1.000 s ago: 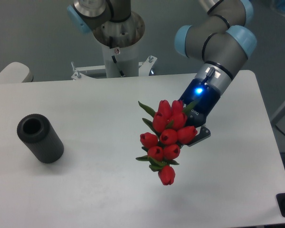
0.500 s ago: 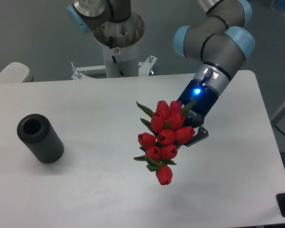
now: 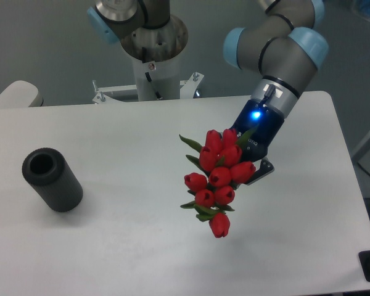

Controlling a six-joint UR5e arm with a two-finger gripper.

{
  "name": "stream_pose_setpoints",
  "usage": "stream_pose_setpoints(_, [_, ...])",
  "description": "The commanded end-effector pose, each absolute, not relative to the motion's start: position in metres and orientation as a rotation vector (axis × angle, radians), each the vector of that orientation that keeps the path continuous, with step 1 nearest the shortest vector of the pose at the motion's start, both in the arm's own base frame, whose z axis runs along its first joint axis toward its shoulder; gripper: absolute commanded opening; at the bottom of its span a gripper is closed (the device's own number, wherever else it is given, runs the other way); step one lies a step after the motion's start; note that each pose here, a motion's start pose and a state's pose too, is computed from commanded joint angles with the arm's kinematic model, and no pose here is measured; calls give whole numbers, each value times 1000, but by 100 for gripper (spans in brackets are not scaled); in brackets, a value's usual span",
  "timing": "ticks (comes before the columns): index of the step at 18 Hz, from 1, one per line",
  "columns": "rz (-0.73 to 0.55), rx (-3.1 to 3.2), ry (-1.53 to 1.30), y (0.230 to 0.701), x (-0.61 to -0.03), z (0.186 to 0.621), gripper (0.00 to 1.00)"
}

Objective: Place the flowers on the table
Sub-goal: 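Lower the held tulip bunch toward the table beside the black vase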

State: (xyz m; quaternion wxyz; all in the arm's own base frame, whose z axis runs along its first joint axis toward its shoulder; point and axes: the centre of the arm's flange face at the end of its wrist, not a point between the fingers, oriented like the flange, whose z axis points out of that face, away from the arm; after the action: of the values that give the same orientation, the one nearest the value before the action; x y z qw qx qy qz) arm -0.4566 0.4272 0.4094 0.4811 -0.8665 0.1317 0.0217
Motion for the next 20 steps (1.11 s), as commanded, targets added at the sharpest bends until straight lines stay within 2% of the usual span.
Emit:
stream_pose_setpoints(5, [140,-2233,363,421,-442,405,33])
stream_pose_setpoints(10, [253,-2421,522,442,-386,397,33])
stream_pose_setpoints(15, [278,-2588,573,449,-350,369,33])
stream_pose_setpoints(20, [250,-2705,591,429,-323,333,33])
